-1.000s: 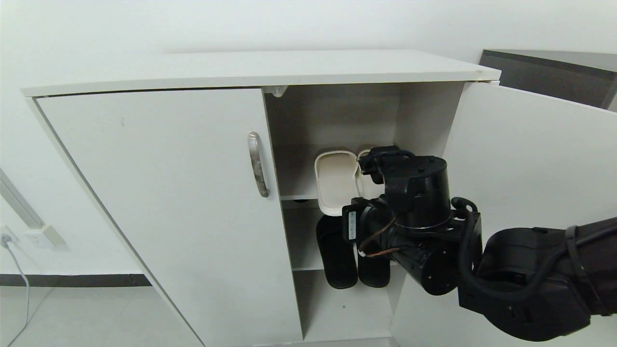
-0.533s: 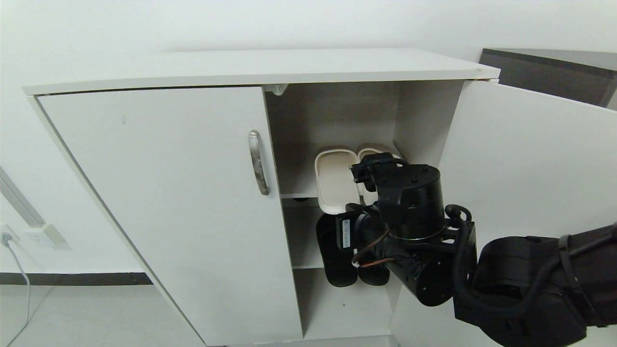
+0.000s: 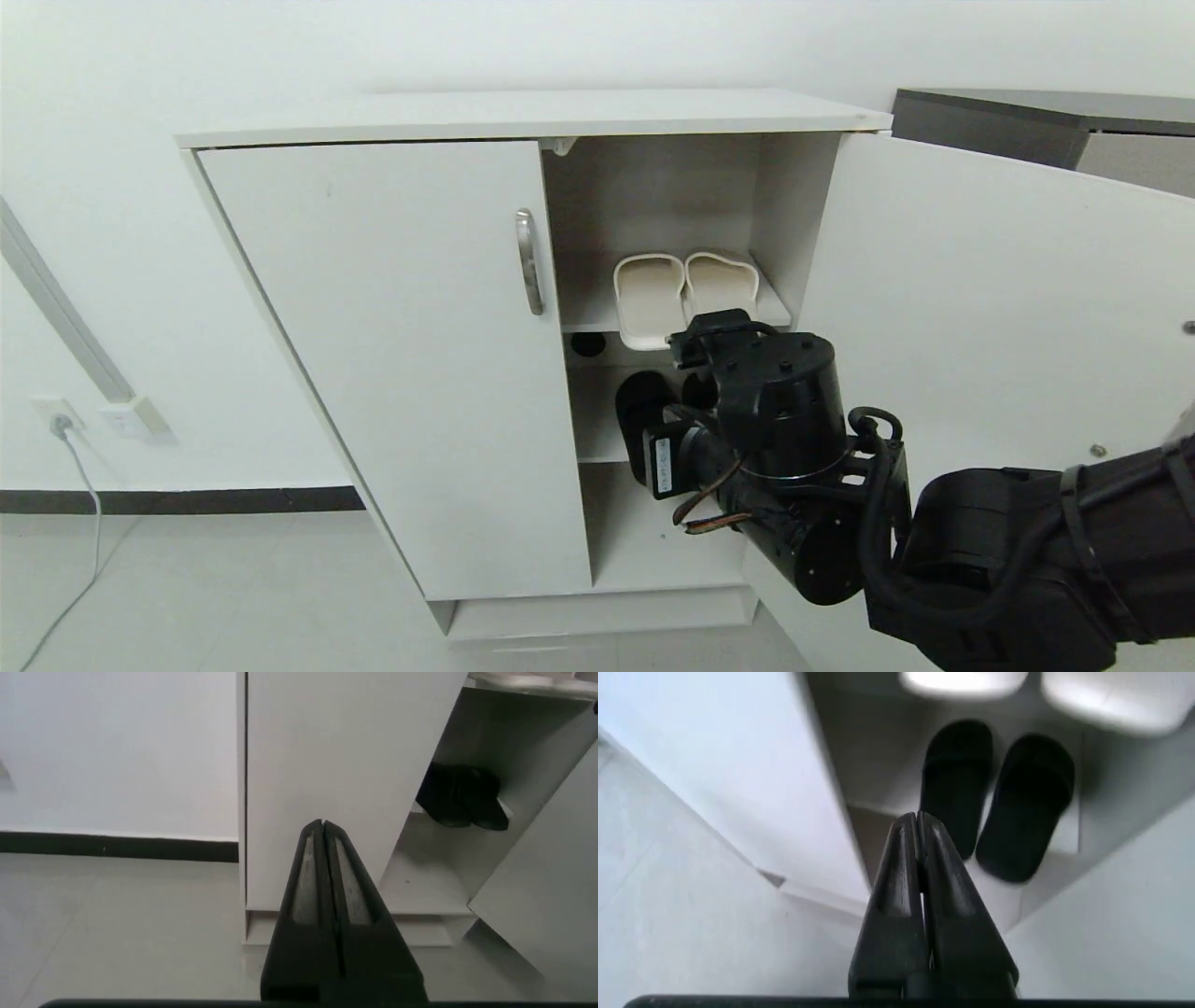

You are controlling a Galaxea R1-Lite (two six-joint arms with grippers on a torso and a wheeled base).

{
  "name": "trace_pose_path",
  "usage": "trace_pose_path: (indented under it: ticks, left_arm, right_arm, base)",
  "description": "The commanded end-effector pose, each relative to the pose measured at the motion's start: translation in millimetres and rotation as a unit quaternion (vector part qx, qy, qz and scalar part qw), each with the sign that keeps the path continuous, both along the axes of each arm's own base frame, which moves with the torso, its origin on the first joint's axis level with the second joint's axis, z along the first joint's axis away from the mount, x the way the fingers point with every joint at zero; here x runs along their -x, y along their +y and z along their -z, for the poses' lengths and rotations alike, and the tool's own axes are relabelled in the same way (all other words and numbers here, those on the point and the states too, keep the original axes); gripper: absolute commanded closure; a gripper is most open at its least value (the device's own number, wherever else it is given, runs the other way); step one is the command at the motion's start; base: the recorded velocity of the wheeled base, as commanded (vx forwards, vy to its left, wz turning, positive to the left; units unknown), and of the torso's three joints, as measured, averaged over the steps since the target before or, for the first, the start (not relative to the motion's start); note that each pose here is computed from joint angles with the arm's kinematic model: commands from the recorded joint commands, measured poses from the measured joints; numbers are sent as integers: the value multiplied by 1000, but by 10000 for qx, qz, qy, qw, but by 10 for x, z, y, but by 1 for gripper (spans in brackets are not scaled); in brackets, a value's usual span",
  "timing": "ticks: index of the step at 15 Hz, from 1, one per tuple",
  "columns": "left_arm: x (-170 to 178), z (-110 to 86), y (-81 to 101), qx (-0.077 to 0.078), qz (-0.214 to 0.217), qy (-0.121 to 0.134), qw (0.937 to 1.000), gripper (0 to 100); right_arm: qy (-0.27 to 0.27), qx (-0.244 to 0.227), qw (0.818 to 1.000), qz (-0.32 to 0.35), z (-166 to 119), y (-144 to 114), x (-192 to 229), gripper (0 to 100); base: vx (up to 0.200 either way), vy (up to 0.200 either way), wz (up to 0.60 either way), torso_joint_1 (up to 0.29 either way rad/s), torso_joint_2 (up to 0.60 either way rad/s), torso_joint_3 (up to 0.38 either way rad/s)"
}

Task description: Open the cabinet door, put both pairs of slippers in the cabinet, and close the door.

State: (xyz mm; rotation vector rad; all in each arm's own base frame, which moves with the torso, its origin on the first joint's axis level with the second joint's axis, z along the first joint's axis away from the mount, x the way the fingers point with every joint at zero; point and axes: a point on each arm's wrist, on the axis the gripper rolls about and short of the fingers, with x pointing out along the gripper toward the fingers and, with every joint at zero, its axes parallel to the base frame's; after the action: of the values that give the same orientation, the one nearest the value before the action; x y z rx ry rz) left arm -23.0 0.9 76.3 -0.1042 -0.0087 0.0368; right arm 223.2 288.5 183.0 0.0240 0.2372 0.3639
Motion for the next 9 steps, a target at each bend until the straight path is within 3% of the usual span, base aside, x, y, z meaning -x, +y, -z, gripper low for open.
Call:
trace_pose_path:
  ticks: [1, 9]
  left_arm:
    - [-1, -1, 0, 1, -6, 3, 10000, 100]
    - [-1, -1, 0, 9, -6, 3, 10000, 100]
  right_arm:
    - [22, 30, 10000, -22, 26, 16, 9, 100]
    - [108, 148, 9998, 1, 117, 4, -3, 100]
  base:
    - [-200, 0, 0, -2, 7, 2]
    - [-200, 0, 0, 1, 6, 3]
